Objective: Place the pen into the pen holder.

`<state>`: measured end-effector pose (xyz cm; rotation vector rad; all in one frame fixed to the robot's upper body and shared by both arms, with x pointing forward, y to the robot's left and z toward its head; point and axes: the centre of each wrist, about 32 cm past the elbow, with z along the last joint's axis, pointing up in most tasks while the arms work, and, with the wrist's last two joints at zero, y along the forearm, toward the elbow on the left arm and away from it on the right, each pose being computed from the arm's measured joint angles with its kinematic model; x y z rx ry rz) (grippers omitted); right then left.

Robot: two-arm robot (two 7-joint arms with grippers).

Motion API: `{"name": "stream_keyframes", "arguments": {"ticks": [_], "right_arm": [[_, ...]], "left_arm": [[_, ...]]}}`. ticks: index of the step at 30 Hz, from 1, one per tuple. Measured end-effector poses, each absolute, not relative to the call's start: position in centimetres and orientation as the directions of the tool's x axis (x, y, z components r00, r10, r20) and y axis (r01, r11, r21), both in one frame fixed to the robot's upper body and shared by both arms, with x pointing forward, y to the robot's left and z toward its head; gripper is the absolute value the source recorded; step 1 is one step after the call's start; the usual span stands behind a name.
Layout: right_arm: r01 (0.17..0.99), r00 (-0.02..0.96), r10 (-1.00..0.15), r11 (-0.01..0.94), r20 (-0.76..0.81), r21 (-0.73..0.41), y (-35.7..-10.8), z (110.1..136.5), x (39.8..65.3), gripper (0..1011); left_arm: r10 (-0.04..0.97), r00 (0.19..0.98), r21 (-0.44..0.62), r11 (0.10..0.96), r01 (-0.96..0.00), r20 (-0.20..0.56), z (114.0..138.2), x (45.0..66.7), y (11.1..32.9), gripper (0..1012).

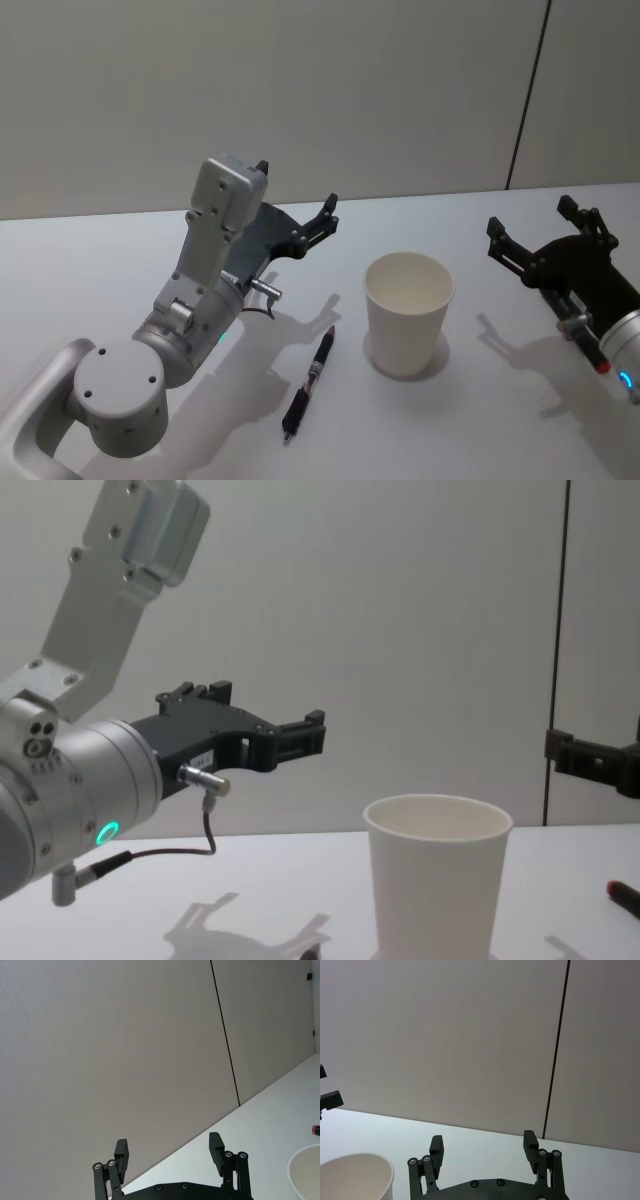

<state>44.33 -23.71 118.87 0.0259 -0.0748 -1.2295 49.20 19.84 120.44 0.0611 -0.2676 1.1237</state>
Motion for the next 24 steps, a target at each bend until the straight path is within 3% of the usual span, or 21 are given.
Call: {"name": "stream_keyframes", "arguments": {"ticks": [24], "right_arm": [[0.943,0.329,-0.943,0.331,0.052,0.031,-24.16,119.1,44.38,1002]], "left_arm": [[0.882,0.404,-0.086,0.434,-0.897,0.242,120.44,49.2,19.84,1001]]}}
